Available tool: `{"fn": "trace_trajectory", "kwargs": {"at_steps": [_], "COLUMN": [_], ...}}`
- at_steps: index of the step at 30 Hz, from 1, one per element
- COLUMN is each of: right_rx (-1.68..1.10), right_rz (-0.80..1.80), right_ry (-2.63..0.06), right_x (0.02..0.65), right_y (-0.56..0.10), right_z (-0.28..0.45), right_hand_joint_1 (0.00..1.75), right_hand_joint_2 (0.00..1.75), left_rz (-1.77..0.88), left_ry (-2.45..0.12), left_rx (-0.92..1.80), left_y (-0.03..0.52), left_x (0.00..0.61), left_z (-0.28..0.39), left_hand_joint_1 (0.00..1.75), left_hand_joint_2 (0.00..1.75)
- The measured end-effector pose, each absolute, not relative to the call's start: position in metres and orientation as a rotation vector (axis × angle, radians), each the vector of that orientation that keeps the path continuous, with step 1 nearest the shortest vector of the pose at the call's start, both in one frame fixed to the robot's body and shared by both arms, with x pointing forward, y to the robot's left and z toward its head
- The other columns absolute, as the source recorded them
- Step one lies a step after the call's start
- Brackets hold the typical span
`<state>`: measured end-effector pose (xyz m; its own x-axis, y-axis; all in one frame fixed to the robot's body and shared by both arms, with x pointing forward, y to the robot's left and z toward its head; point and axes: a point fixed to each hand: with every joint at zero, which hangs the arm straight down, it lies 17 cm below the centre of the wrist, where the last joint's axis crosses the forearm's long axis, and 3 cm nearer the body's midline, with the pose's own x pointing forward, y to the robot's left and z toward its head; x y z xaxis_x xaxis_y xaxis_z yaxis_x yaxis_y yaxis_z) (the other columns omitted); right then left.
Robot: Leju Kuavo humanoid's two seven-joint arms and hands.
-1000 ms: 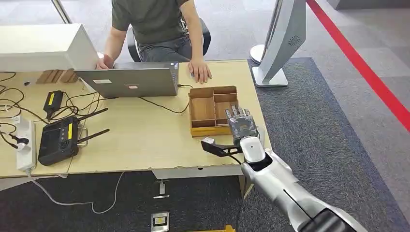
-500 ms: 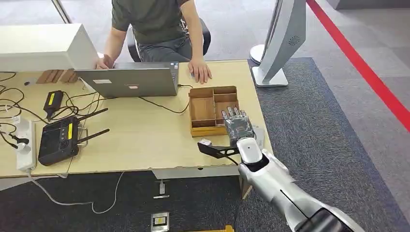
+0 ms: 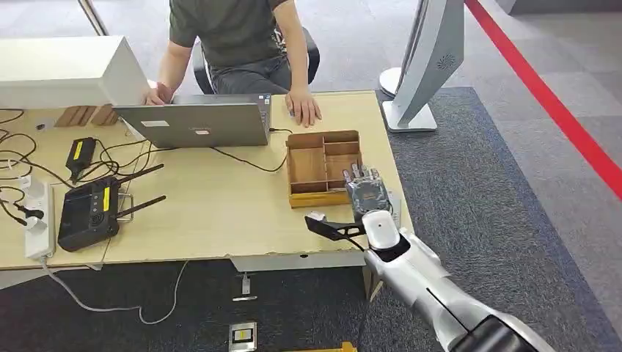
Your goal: Pass the card to the sensor for recognition and then transmit it.
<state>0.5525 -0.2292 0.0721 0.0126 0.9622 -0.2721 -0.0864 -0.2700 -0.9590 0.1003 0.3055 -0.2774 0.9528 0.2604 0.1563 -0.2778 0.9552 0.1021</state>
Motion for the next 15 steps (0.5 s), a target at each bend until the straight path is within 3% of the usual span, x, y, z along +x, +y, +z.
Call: {"fn": "trace_trajectory", "kwargs": {"at_steps": [15], "right_rx": [-1.36], "right_rz": [1.429], "right_ry": [-0.977], "right_x": [0.5532], "right_y": [-0.234], "right_z": [0.0719], "right_hand_joint_1": [0.0], "right_hand_joint_2": [1.75], "left_rz": [0.274], "left_ry": [-0.14], "left_rx": [0.123], "left_y": [0.3054], "left_x": [0.0999], "left_z": [-0.2775], "left_hand_joint_1": [0.0], "left_hand_joint_2": [0.0]}}
